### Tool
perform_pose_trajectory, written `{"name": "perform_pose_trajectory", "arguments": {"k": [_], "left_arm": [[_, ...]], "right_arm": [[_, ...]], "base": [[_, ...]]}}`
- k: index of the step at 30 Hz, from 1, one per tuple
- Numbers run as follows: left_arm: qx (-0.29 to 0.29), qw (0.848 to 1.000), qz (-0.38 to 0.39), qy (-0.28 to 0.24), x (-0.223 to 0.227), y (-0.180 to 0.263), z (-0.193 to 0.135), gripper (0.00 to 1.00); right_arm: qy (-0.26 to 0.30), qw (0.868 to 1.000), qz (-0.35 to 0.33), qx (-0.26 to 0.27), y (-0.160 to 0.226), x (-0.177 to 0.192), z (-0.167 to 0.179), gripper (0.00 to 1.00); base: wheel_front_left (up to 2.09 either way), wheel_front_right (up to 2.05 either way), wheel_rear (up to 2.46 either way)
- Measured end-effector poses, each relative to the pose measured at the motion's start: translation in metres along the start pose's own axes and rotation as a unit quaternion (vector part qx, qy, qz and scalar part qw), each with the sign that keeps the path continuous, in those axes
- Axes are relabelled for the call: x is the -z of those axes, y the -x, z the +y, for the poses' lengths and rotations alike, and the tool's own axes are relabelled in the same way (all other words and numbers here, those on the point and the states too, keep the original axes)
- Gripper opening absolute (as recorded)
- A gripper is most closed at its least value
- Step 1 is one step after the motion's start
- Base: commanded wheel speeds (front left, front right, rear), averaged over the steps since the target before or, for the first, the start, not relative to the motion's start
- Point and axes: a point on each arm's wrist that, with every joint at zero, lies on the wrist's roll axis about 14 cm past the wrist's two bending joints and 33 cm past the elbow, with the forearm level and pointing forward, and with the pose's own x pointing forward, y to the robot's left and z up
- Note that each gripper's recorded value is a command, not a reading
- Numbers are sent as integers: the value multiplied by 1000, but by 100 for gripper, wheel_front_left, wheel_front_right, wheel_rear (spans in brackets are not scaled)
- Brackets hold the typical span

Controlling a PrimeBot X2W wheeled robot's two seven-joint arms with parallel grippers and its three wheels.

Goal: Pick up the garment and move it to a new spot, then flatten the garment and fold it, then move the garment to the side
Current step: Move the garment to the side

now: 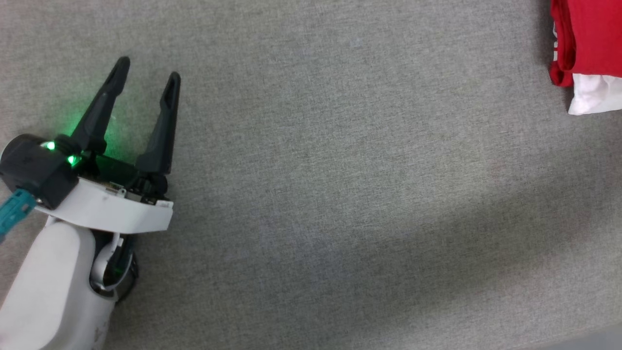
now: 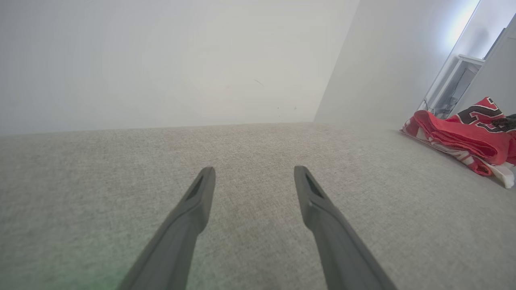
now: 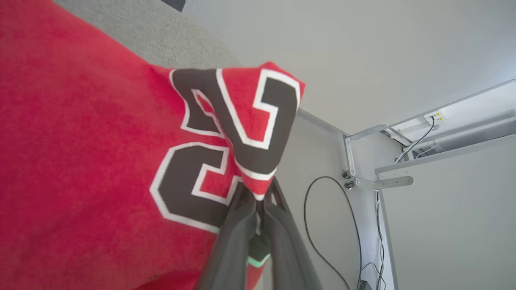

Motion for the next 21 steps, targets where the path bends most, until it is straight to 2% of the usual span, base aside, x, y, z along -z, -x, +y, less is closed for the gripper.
{"name": "perform_pose_trajectory", "arguments": {"k": [8, 9, 10, 11, 12, 13, 15, 21], "left_arm": [[0, 1000, 2, 0, -3, 1, -1, 100], [-1, 1000, 2, -1, -4, 1, -1, 100], [-1, 1000, 2, -2, -5, 2, -1, 100], [-2, 1000, 2, -2, -6, 2, -1, 100], [-3, 1000, 2, -3, -7, 3, -1, 100], [-3, 1000, 2, -3, -8, 4, -1, 100], [-5, 1000, 1, -3, -11, 5, -1, 100], [-14, 1000, 3, -4, -18, 14, -2, 100]], "right_arm": [[6, 1000, -17, 8, -1, -7, -3, 0], [8, 1000, -19, 9, -1, -9, -4, 4], [4, 1000, -22, 10, -1, -11, -4, 11], [3, 1000, -23, 11, -1, -12, -4, 34], [3, 1000, -24, 11, -1, -12, -4, 49], [1, 1000, -23, 12, 0, -12, -4, 78], [-2, 1000, -27, 11, 1, -14, -3, 100], [-8, 999, -47, 17, 10, -27, -9, 100]], "base": [[0, 0, 0], [0, 0, 0], [0, 0, 0], [0, 0, 0], [0, 0, 0], [0, 0, 0], [0, 0, 0], [0, 0, 0]]}}
